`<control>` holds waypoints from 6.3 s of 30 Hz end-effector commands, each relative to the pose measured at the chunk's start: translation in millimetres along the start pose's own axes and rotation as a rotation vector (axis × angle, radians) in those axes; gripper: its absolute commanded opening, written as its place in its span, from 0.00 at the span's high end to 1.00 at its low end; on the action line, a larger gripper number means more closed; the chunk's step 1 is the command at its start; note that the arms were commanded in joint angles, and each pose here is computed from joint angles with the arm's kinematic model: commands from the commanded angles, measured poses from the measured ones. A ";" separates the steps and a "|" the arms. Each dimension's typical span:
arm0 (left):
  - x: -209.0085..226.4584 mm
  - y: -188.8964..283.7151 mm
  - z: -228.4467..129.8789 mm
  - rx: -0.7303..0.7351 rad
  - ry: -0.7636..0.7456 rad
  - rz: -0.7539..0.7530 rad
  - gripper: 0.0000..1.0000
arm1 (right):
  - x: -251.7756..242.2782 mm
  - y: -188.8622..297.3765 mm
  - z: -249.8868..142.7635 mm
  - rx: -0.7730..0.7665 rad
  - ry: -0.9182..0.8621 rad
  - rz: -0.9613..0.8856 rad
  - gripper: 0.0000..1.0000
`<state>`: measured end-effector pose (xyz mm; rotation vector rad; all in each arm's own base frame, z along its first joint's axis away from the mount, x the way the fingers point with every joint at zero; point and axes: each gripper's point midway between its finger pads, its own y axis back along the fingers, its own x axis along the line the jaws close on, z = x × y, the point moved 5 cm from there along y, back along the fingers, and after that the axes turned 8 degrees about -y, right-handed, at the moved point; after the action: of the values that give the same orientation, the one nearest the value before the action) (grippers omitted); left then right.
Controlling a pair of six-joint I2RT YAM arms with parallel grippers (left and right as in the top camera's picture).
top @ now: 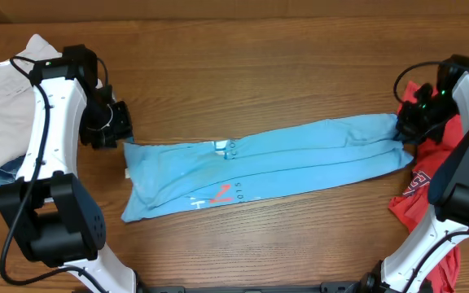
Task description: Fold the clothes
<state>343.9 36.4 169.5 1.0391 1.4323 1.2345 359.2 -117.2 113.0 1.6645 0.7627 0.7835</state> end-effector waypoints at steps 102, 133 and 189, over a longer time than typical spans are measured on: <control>-1.6 15.3 -0.6 -0.056 -0.023 0.001 0.52 | 282.1 -88.8 -264.0 -0.013 1.167 0.072 0.96; -1.5 15.3 -1.5 -0.052 -0.026 0.002 0.52 | 238.2 -95.7 -266.1 -0.081 0.985 -0.170 0.71; -1.5 15.3 -0.6 -0.056 -0.027 0.002 0.51 | 226.2 -97.3 -277.6 -0.039 0.879 -0.084 0.70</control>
<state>344.6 36.5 173.7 1.0257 1.4151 1.2438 258.6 239.8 97.1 1.1699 1.4104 1.4872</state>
